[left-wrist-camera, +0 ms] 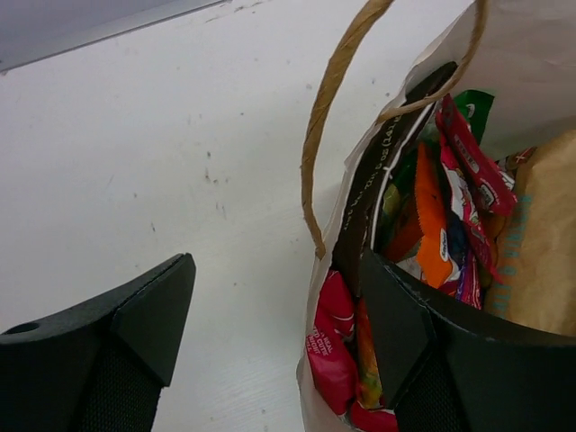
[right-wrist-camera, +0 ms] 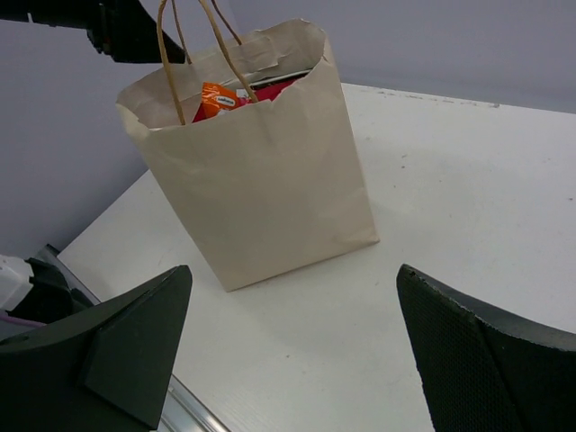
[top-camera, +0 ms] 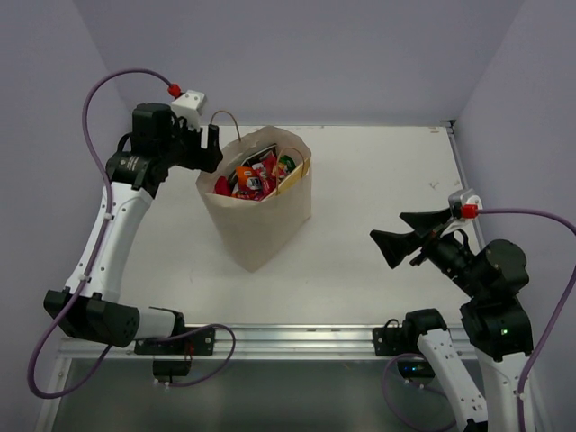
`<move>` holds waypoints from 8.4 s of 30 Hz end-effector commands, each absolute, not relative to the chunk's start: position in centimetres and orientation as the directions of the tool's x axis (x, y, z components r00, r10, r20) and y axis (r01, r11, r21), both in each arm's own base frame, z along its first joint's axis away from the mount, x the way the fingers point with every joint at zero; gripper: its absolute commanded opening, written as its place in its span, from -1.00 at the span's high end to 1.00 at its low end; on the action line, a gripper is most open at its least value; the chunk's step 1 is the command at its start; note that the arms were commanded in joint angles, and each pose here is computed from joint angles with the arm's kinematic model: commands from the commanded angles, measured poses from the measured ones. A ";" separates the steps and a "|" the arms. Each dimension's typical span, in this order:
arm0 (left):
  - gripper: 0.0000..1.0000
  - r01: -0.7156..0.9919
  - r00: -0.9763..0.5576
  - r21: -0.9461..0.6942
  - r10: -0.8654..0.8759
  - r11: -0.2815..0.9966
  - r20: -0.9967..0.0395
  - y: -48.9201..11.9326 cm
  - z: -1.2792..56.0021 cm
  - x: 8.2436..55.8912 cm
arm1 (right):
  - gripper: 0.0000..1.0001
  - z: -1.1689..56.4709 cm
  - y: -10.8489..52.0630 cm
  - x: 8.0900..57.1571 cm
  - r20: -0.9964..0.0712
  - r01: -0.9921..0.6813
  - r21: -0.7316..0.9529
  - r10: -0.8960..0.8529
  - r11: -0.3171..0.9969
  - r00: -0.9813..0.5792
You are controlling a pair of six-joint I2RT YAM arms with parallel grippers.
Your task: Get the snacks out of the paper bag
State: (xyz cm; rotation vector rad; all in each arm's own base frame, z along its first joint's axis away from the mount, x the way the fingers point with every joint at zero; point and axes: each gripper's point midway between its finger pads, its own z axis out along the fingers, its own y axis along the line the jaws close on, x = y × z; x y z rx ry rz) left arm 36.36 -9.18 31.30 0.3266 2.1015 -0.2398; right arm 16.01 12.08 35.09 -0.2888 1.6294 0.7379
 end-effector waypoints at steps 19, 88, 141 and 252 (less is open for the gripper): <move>0.30 0.538 -0.342 -0.077 0.134 0.840 -0.930 -12.7 29.6 38.1 | -0.98 35.1 12.4 16.0 -0.961 -0.598 0.277 0.199 0.752 -0.194; 1.00 0.580 -0.115 -0.032 0.043 0.814 -0.992 -15.2 37.5 27.1 | 0.63 25.4 34.9 26.2 -0.812 -0.295 0.383 0.167 0.876 -0.559; 1.00 0.480 -0.236 -0.090 0.029 0.873 -0.971 -14.8 34.8 29.9 | -0.19 15.9 14.4 40.2 -0.795 -0.171 0.303 0.150 0.938 -0.587; 1.00 0.523 -0.209 0.039 0.172 0.852 -0.963 -14.2 33.9 29.1 | -0.46 27.9 13.1 34.2 -0.858 -0.116 0.259 0.173 0.959 -0.483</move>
